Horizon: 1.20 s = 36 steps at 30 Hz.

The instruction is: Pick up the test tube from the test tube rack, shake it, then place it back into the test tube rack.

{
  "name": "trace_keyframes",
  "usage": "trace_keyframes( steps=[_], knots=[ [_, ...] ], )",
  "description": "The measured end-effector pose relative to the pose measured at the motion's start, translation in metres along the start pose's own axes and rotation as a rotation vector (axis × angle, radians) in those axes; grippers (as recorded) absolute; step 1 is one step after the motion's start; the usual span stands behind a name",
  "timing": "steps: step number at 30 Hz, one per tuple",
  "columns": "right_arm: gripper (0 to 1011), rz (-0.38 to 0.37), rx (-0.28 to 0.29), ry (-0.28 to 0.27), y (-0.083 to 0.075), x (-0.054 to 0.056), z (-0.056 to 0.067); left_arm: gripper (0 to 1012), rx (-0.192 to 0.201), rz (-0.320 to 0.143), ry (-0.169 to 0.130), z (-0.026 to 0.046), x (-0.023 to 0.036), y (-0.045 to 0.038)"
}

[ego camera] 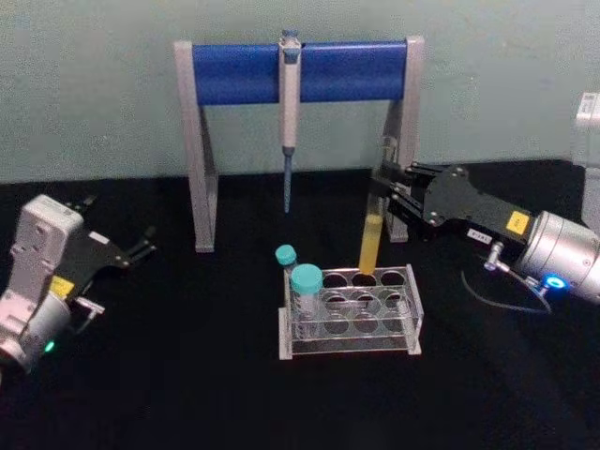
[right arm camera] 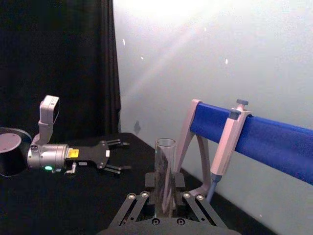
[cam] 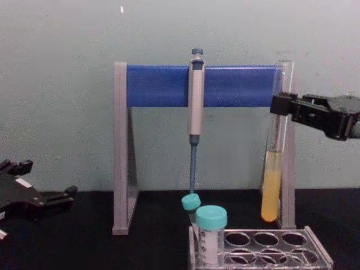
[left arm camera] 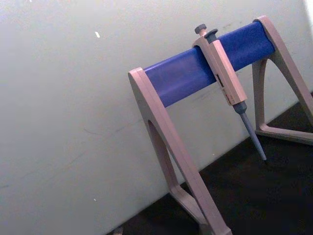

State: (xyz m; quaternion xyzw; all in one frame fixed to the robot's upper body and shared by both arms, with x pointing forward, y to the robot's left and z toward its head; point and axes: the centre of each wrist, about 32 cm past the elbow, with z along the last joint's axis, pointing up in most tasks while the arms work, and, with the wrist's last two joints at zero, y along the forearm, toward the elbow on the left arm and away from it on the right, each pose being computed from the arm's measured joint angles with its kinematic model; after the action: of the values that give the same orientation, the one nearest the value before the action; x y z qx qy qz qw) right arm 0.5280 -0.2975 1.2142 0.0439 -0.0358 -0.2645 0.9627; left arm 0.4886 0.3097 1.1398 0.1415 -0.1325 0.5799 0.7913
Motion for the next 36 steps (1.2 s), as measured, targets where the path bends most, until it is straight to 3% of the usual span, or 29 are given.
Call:
trace_keyframes(
  steps=[36],
  knots=[
    [228, -0.041, -0.090, 0.012, 0.010, 0.003, -0.028, 1001, 0.000, 0.000, 0.000, 0.0000, 0.0000, 0.0000]
  ],
)
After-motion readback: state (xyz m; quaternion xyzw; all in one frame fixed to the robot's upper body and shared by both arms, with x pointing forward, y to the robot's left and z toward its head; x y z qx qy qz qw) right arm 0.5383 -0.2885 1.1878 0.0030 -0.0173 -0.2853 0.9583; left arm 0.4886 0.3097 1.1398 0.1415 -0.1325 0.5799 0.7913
